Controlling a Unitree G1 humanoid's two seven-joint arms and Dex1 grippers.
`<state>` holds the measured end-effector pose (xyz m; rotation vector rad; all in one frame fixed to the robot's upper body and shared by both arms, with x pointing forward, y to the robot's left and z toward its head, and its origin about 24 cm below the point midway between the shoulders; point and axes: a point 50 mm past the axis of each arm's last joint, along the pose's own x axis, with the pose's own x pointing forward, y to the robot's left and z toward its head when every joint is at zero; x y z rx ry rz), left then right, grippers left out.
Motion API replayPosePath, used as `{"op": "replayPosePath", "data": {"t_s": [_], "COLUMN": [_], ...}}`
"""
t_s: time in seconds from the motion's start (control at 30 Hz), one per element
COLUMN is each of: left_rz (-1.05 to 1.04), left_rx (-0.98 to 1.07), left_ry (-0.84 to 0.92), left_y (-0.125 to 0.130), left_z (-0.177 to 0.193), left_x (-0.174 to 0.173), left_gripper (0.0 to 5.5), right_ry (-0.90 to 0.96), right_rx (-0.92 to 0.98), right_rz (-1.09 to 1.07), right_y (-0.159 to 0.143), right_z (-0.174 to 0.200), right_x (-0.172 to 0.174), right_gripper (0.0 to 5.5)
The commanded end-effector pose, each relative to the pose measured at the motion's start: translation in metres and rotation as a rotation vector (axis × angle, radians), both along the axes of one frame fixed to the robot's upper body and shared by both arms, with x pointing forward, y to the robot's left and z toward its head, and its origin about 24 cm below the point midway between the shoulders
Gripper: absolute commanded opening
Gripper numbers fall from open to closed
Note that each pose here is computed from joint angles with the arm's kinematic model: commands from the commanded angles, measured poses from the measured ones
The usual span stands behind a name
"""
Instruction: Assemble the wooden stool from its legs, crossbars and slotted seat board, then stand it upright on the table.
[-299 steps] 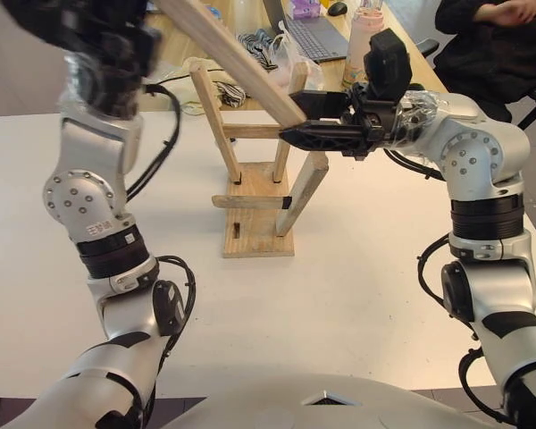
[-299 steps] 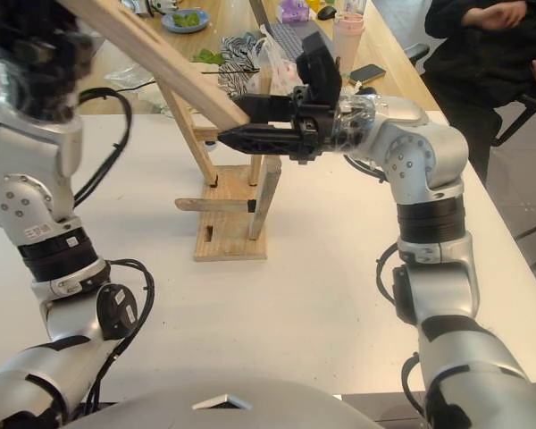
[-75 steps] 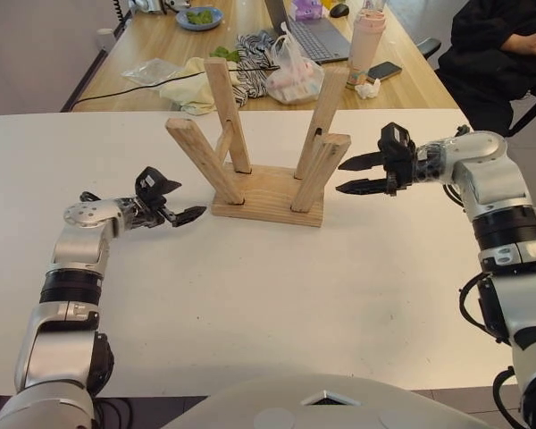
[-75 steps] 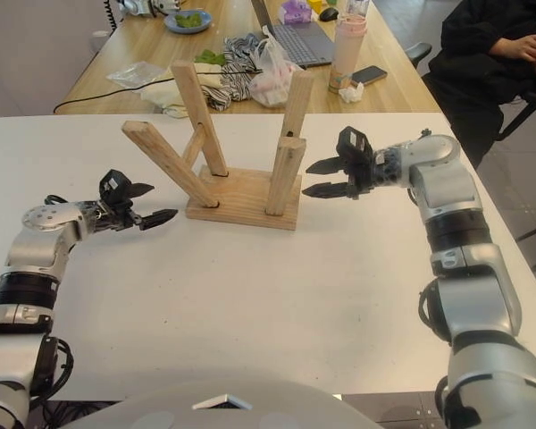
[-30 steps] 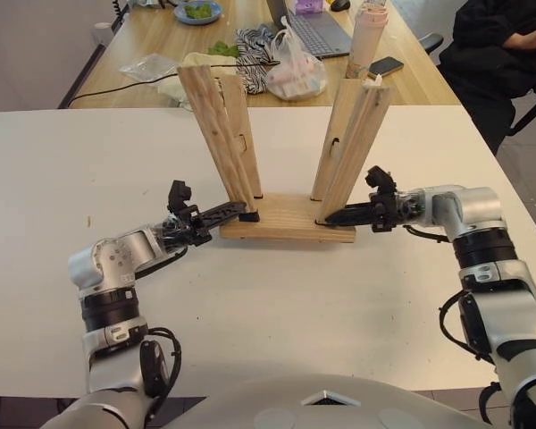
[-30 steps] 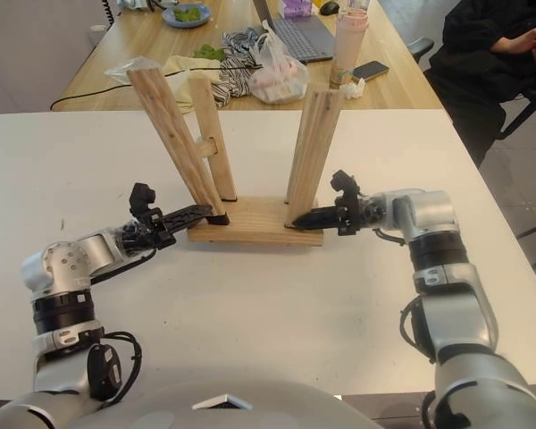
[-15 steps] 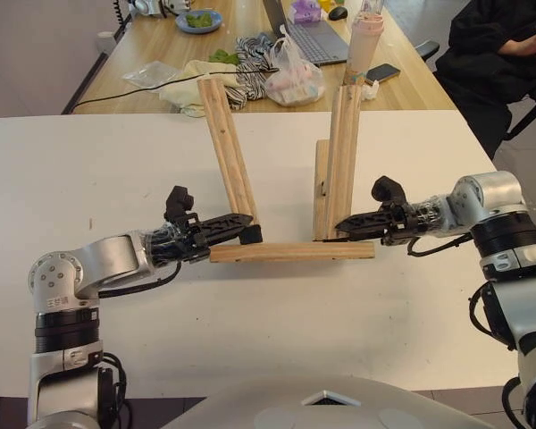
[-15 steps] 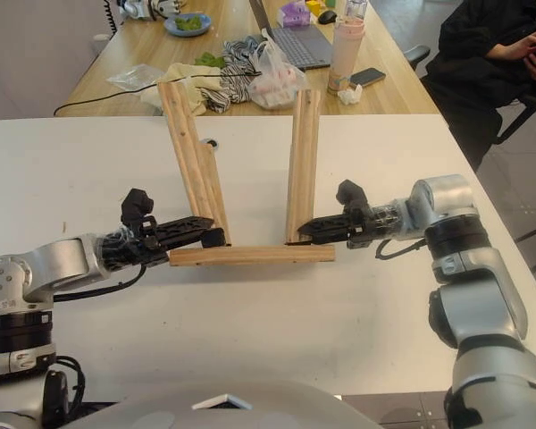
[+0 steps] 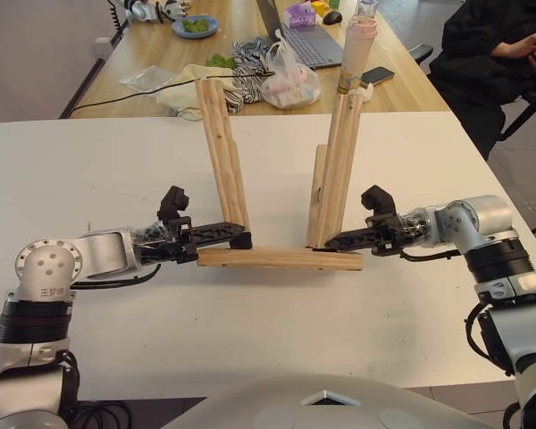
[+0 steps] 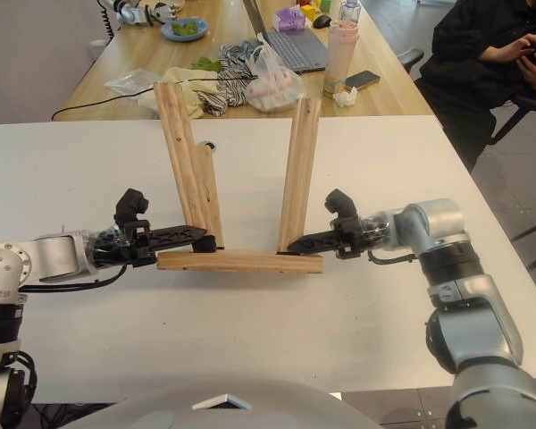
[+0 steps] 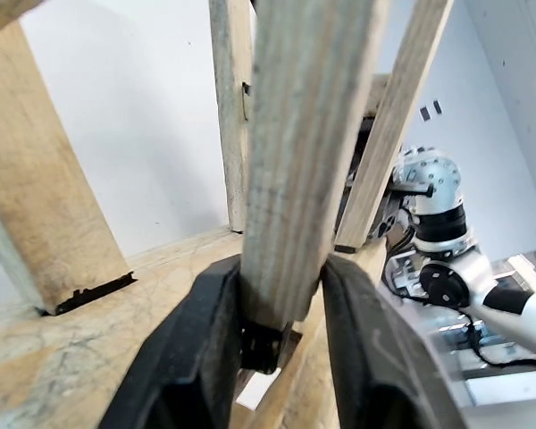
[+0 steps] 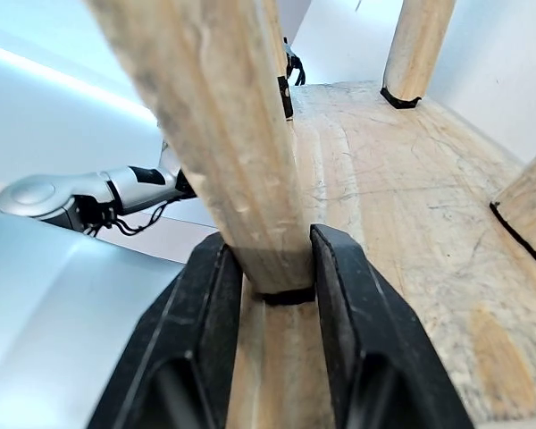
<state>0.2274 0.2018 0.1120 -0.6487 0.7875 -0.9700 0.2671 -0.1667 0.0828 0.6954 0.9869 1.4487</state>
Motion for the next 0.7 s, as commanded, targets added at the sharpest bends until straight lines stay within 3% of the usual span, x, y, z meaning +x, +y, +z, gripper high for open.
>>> {"op": "replayPosePath", "data": {"t_s": [0.03,0.43,0.7], "left_rz": [-0.04,-0.116,-0.172], "left_rx": [0.32,0.443,0.556], "left_ry": [0.036,-0.014,-0.189], "left_y": [0.022,0.055,0.073], "left_z": [-0.033,-0.06,-0.085], "left_x": [-0.011,-0.031,-0.037], "left_gripper": [1.15,1.15,1.15], "right_ry": [0.054,-0.186,-0.241], "right_rx": [-0.276,-0.343,-0.379], "right_rz": [-0.008,-0.087,-0.098], "right_y": [0.009,0.025,0.031], "right_z": [-0.058,-0.09,-0.113], "right_x": [-0.024,-0.026,-0.034], "right_gripper": [1.08,1.07,1.08]}}
